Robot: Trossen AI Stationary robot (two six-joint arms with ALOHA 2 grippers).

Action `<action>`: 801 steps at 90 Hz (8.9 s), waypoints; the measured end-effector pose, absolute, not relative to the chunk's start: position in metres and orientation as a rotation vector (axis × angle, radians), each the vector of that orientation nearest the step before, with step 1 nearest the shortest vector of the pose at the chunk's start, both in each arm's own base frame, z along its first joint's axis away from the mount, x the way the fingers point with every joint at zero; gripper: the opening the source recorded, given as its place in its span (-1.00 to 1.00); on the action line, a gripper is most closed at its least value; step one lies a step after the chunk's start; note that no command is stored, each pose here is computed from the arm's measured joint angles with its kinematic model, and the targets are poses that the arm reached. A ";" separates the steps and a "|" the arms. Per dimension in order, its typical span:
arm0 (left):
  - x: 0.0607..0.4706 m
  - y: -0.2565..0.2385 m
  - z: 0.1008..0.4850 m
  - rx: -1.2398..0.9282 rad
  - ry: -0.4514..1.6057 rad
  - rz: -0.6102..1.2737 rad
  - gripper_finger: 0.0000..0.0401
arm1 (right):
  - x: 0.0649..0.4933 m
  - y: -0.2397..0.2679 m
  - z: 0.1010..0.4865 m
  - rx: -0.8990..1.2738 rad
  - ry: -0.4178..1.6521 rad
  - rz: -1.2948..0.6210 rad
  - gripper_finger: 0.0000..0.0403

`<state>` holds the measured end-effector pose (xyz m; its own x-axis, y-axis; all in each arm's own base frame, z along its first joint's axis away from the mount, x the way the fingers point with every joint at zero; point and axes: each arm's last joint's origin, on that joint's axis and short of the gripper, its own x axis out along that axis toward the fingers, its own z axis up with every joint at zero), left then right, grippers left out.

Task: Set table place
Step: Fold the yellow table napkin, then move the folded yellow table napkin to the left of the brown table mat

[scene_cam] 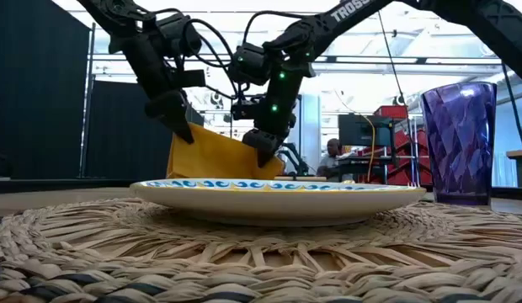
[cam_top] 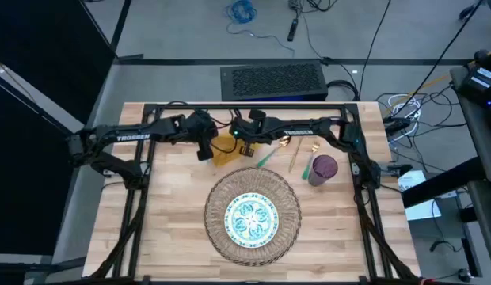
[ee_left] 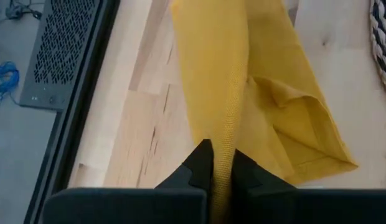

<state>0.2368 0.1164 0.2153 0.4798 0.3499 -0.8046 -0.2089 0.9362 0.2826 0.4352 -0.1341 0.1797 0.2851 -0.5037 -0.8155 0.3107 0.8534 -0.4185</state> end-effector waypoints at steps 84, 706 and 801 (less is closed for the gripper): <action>0.214 0.127 0.239 0.178 0.967 0.457 -1.00 | 0.442 -0.173 0.232 -0.348 1.086 -0.580 -1.00; 0.282 0.188 0.143 -0.337 1.199 0.584 -0.40 | 0.235 -0.052 0.451 -0.025 0.722 -0.360 -0.87; 0.201 -0.010 0.137 -0.615 1.529 0.541 -0.40 | 0.222 -0.038 0.451 0.005 0.768 -0.323 -0.87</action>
